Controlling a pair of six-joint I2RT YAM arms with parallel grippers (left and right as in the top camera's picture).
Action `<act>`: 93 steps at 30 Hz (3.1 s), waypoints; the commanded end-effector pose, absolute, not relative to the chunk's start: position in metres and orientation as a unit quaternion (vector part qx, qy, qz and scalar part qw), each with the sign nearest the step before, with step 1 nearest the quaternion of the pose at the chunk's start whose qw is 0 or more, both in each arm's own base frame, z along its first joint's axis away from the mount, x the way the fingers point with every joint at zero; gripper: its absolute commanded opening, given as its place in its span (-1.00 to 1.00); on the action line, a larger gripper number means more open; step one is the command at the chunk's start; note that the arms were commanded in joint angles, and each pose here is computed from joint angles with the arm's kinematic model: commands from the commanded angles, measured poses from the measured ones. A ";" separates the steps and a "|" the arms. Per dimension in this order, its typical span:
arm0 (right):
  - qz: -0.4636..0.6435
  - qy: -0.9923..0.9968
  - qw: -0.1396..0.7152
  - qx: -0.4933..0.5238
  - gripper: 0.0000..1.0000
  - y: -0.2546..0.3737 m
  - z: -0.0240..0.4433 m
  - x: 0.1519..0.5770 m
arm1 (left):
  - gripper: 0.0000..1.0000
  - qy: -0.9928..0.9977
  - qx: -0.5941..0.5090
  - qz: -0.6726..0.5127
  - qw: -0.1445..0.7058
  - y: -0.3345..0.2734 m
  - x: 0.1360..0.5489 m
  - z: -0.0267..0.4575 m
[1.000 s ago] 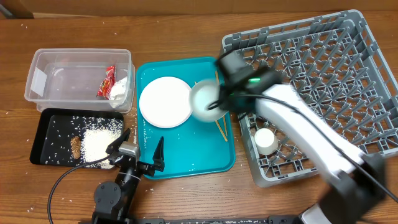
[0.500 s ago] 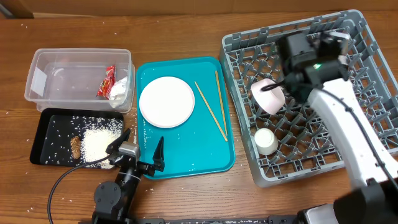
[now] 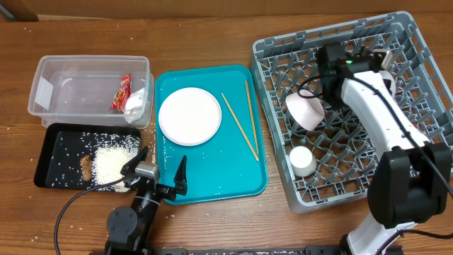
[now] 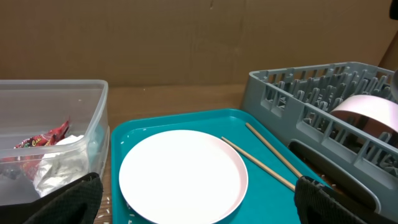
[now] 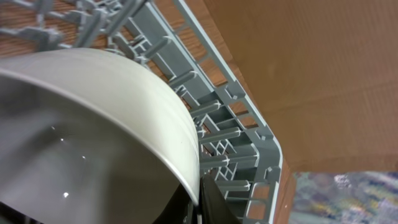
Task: Sort waste into correct bins and load items into the dishwasher
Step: 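Place the grey bowl in the rack and open the right gripper, then grasp the white plate edge with the right gripper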
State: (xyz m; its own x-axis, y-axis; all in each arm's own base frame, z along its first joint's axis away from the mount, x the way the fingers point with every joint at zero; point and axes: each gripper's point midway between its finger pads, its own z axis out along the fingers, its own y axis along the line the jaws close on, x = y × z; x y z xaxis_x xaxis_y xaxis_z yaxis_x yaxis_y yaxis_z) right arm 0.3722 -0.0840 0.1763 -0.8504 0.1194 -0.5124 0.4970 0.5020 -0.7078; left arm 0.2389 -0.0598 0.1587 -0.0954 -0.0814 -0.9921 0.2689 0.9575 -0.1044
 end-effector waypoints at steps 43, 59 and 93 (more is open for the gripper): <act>-0.404 0.878 0.235 0.104 -0.92 -0.001 0.164 0.380 | 1.00 0.729 0.071 -0.130 0.669 -0.061 0.238 0.157; -0.401 0.892 0.179 0.107 -0.92 -0.003 0.156 0.353 | 1.00 0.729 0.071 -0.130 0.669 -0.061 0.238 0.157; 0.198 0.969 0.141 -0.033 0.08 0.318 0.145 0.352 | 1.00 0.729 0.071 -0.130 0.669 -0.061 0.238 0.157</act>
